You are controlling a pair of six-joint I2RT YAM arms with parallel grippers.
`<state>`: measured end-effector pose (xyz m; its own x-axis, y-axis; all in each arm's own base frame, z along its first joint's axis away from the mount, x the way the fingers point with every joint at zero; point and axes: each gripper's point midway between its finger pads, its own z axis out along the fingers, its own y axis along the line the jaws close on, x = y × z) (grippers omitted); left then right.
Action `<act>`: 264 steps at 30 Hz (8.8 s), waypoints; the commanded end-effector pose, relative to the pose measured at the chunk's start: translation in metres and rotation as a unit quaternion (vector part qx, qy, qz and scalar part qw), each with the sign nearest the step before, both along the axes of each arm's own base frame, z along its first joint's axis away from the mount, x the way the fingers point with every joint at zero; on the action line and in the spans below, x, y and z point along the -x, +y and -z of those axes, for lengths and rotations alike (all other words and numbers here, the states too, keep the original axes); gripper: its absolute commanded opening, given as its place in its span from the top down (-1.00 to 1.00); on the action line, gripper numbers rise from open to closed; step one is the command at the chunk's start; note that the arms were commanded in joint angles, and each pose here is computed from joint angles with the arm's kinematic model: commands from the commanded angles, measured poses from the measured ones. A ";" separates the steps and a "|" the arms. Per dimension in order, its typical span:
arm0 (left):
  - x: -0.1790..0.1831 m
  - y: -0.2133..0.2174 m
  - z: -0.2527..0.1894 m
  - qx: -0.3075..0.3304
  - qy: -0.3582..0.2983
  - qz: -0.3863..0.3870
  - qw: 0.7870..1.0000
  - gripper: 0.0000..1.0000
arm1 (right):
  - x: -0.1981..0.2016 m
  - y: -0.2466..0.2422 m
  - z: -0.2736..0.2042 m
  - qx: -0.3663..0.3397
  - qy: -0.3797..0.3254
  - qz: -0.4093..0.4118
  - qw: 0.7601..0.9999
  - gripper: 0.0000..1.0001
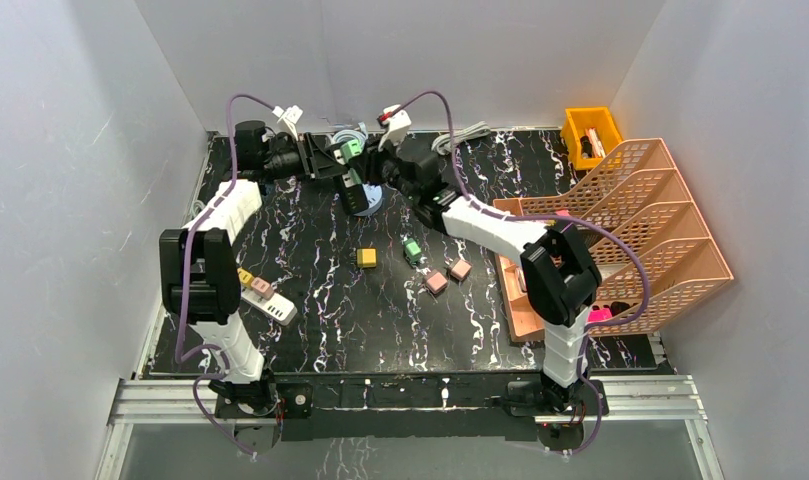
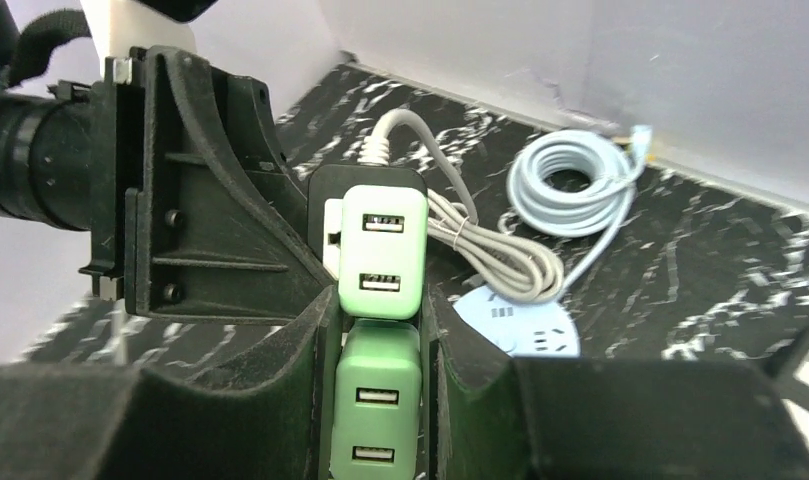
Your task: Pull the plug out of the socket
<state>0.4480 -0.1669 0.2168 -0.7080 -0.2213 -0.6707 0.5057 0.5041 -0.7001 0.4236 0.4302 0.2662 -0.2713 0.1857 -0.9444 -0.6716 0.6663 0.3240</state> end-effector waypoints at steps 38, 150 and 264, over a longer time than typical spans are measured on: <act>-0.014 0.050 0.012 -0.019 0.012 -0.087 0.996 1.00 | 0.042 -0.163 0.157 -0.039 0.205 0.004 0.978 1.00; 0.047 0.201 -0.090 -0.166 0.016 -0.464 0.870 -0.97 | 0.207 0.231 0.163 0.107 -0.099 -0.409 0.901 1.00; -0.009 0.137 -0.023 0.094 0.075 -0.311 0.943 1.00 | 0.089 -0.178 0.000 -0.125 0.042 0.081 0.988 1.00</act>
